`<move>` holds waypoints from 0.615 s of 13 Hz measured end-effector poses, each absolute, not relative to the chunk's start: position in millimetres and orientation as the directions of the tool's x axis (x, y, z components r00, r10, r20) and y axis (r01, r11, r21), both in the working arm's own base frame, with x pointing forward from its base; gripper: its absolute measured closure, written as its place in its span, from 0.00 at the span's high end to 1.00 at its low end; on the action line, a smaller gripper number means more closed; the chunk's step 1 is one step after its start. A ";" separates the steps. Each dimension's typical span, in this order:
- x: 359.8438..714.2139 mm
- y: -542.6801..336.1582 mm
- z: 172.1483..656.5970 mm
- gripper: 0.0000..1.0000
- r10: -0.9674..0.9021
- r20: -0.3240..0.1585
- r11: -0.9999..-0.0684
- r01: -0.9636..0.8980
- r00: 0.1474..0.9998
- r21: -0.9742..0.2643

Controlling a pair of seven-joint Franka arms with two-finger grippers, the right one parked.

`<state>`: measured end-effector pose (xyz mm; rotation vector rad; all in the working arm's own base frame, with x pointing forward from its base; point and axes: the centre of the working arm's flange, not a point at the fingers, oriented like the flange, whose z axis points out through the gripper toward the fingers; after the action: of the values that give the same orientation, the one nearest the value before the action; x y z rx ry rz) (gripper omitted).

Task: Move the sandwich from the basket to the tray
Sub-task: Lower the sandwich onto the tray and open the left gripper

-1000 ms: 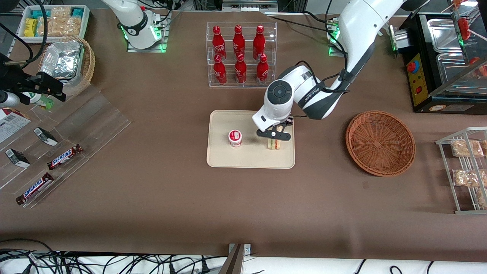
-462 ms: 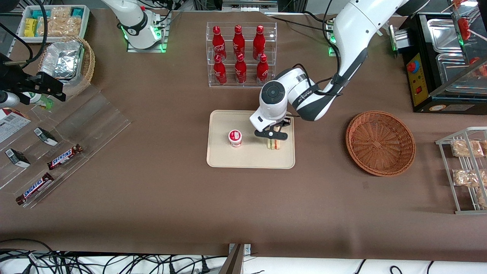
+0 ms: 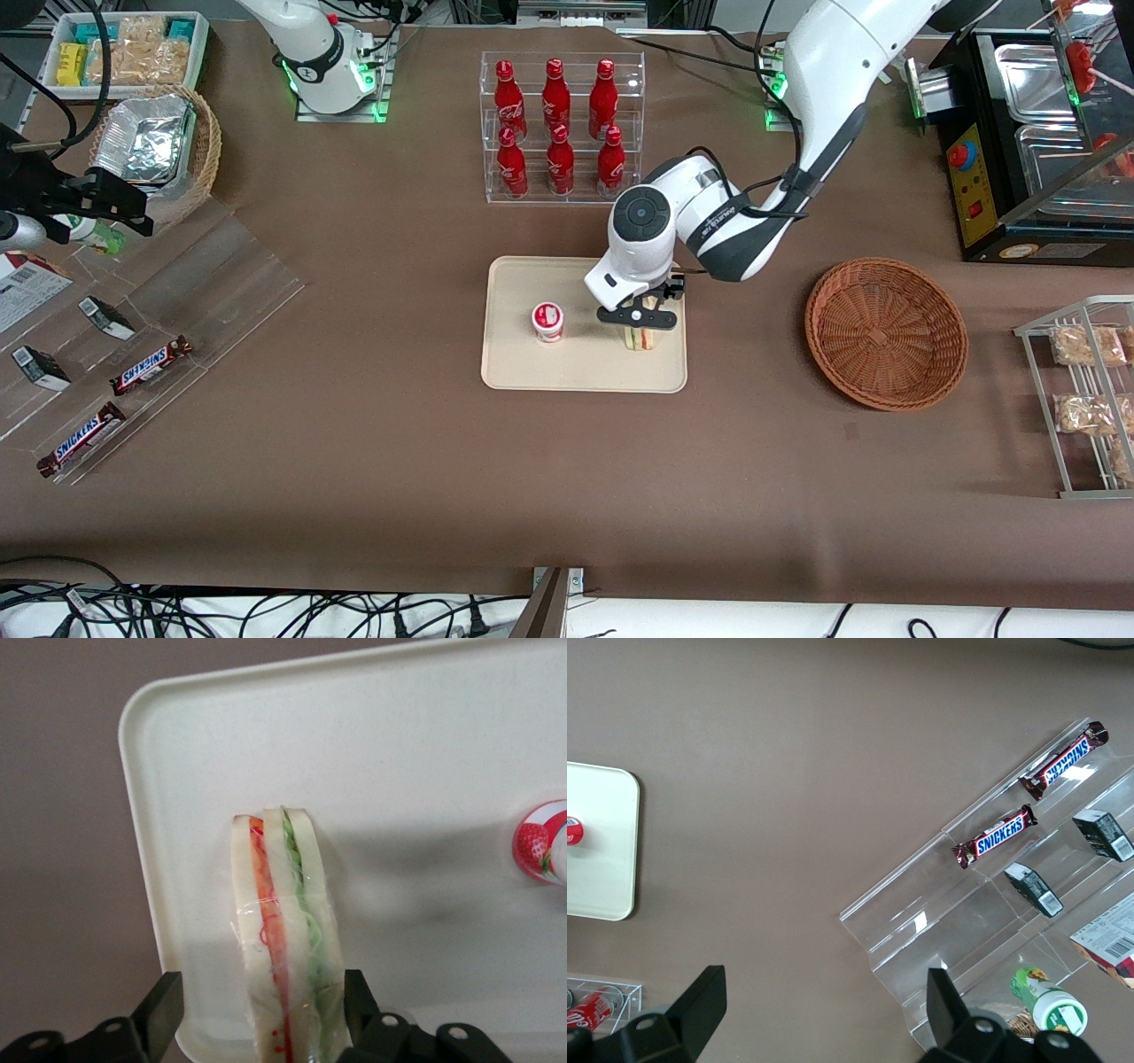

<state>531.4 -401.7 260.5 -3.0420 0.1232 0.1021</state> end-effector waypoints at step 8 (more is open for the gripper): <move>603.8 -336.9 397.2 1.00 0.122 -0.001 -0.988 0.122 0.993 -0.096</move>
<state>603.8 -336.9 397.2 -3.0400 -0.1864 0.0100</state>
